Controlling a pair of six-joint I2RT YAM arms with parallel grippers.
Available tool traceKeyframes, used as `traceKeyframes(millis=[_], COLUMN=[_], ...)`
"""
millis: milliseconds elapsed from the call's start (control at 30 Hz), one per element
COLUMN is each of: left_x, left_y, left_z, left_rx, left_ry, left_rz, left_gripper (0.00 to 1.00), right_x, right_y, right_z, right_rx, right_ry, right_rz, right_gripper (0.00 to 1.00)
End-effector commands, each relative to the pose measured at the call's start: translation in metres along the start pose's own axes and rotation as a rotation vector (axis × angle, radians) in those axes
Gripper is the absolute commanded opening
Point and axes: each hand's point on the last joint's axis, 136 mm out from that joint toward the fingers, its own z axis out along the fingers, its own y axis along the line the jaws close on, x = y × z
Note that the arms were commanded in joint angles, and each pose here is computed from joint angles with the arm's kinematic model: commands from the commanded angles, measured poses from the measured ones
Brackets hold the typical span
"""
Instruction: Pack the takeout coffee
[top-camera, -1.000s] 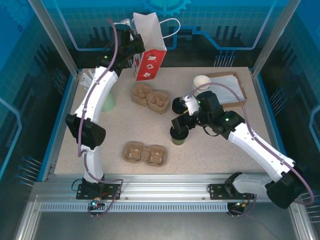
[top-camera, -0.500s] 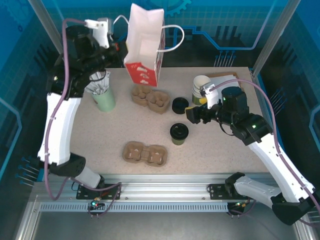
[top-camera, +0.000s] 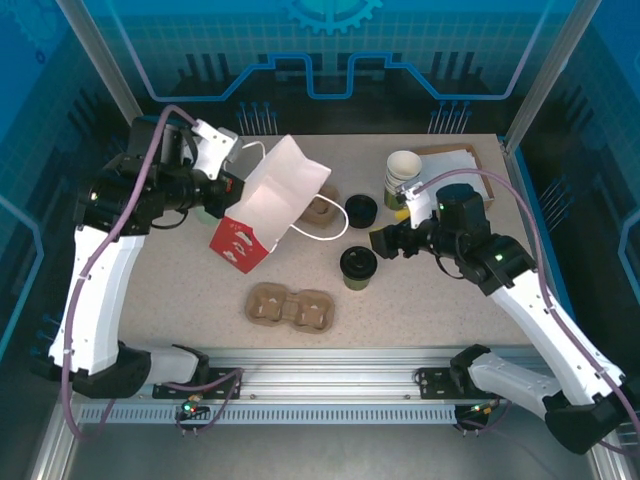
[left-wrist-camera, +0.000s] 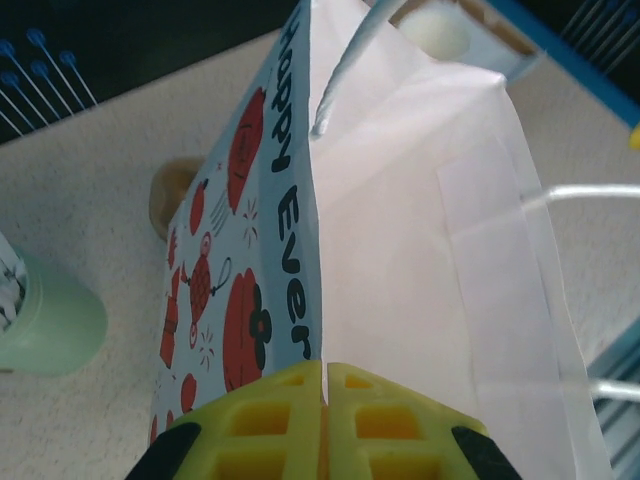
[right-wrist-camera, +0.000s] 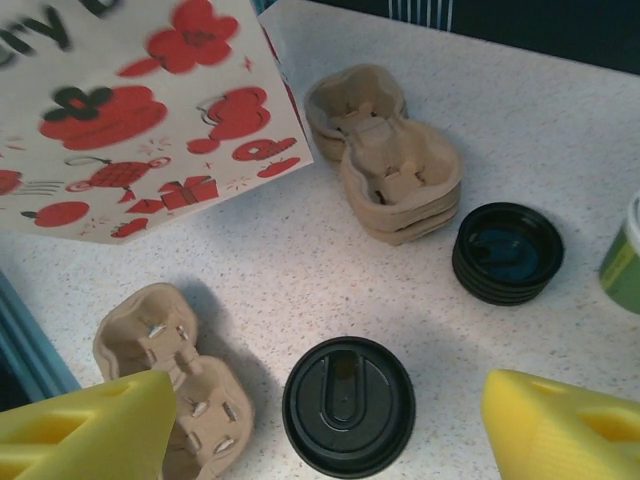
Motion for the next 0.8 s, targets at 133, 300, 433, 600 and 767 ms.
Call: traceKeyframes(millis=[133, 300, 433, 600, 767], left_x=[0.022, 0.035, 0.040, 0.042, 0.045], left_y=[0.010, 0.025, 0.036, 0.041, 0.044], left_z=[0.004, 0.003, 0.002, 0.000, 0.001], left_rx=[-0.036, -0.106, -0.162, -0.197, -0.215], left_ry=[0.111, 0.167, 0.180, 0.163, 0.138], left_rz=[0.092, 0.114, 0.121, 0.113, 0.112], left_gripper=[0.00, 0.00, 0.00, 0.00, 0.00], right_x=[-0.002, 0.004, 0.017, 0.034, 0.047], right_y=[-0.005, -0.015, -0.033, -0.038, -0.041], right_z=[0.061, 0.114, 0.153, 0.196, 0.226], right_rx=[-0.053, 0.010, 0.074, 0.075, 0.076], right_ry=[0.061, 0.138, 0.213, 0.303, 0.365], right_rz=[0.080, 0.060, 0.045, 0.032, 0.034], right_gripper=[0.82, 0.85, 0.87, 0.85, 0.82])
